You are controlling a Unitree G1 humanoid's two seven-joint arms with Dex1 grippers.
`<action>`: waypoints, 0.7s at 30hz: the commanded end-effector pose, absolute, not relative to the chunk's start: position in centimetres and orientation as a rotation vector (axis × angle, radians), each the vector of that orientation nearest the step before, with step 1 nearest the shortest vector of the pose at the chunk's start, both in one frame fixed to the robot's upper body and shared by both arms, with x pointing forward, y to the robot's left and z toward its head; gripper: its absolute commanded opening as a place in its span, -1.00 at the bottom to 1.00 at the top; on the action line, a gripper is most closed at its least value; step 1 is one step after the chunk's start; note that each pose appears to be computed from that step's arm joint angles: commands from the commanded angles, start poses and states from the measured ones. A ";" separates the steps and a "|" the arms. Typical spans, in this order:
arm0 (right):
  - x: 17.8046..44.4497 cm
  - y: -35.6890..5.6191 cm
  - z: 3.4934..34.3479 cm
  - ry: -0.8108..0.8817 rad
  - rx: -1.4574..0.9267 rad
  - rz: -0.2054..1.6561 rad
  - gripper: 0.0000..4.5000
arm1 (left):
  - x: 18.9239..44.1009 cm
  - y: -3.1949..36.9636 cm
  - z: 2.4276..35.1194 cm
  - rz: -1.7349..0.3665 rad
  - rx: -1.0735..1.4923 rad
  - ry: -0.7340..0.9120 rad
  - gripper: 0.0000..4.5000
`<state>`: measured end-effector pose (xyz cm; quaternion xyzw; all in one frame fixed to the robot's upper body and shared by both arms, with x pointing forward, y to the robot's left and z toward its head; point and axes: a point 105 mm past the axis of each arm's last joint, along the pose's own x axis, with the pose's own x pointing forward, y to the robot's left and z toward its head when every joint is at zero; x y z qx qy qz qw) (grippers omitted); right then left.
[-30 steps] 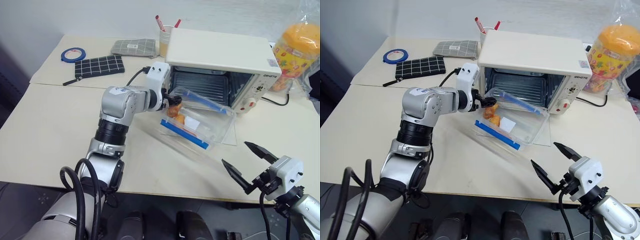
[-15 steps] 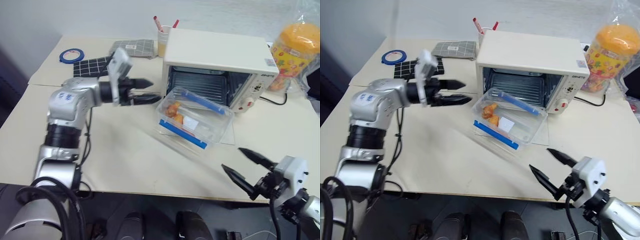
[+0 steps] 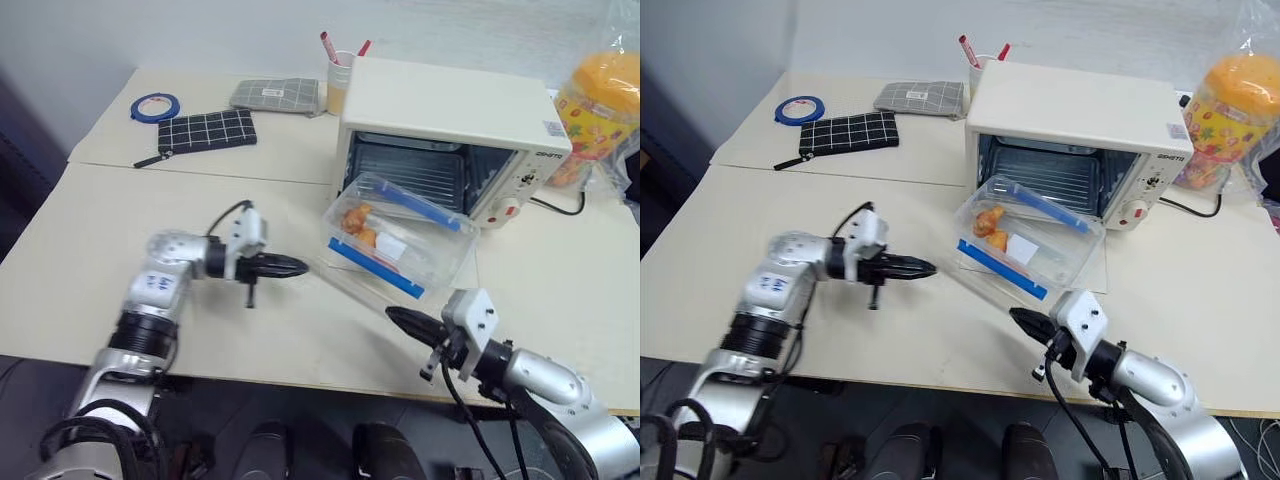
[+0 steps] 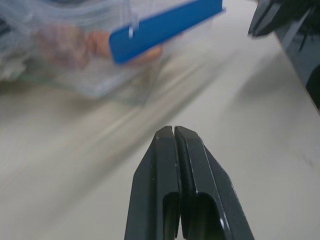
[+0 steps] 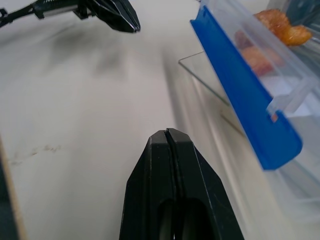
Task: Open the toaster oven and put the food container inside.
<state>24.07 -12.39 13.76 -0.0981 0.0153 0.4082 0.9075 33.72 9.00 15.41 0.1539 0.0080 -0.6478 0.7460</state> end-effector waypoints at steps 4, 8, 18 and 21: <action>26.6 -15.4 15.7 0.014 -0.302 0.728 -1.00 | 34.3 5.6 15.8 -1.369 0.312 -0.033 -0.98; 28.3 -17.0 16.7 0.001 -0.375 0.691 -1.00 | 35.3 3.9 15.9 -1.309 0.271 -0.053 -0.98; 34.7 -18.3 18.6 -0.093 -0.465 0.600 -1.00 | 39.6 0.5 18.1 -1.107 0.207 -0.128 -0.98; 36.1 -18.6 19.3 -0.133 -0.483 0.560 -1.00 | 40.8 0.2 18.8 -1.051 0.211 -0.146 -0.98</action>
